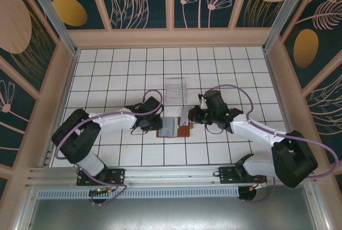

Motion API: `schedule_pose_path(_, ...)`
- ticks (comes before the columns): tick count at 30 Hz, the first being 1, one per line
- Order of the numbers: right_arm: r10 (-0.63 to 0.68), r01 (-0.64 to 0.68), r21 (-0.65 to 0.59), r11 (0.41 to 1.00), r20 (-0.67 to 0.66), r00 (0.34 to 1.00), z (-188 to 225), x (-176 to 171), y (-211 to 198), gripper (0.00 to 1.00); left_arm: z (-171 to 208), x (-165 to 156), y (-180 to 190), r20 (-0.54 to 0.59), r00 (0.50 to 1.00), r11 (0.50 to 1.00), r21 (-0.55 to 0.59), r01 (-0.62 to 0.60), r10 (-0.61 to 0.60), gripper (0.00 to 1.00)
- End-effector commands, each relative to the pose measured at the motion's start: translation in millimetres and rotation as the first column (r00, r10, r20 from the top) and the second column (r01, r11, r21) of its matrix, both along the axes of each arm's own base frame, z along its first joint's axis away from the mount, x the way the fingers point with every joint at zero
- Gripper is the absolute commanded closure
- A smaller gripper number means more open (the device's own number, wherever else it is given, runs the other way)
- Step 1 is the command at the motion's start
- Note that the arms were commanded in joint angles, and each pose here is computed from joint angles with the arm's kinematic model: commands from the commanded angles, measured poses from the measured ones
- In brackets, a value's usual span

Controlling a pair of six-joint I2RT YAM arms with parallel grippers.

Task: Take the credit cards out of the card holder

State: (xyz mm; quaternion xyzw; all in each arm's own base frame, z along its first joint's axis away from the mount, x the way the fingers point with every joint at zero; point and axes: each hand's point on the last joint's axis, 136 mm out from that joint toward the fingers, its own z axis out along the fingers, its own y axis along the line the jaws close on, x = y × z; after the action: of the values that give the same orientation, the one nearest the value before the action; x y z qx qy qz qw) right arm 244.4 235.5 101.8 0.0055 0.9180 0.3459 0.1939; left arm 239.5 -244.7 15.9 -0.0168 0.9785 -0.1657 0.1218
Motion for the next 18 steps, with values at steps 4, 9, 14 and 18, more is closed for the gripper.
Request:
schedule_pose_path(4,0.119,-0.097,-0.114,0.989,0.202,0.972,37,19,-3,1.00,3,-4,11,0.008,1.000,0.999,0.049,0.008,-0.009,0.77)
schedule_pose_path(9,0.262,-0.178,-0.260,0.949,0.338,0.904,54,36,-4,1.00,8,-3,12,0.023,1.000,0.999,0.046,0.004,-0.005,0.77)
schedule_pose_path(14,0.490,-0.292,-0.465,0.836,0.394,0.777,53,52,0,1.00,10,-2,11,0.027,1.000,0.999,0.037,0.002,-0.003,0.76)
schedule_pose_path(18,0.643,-0.336,-0.608,0.719,0.400,0.653,56,70,6,1.00,10,-3,12,0.026,1.000,0.999,0.039,0.004,-0.005,0.76)
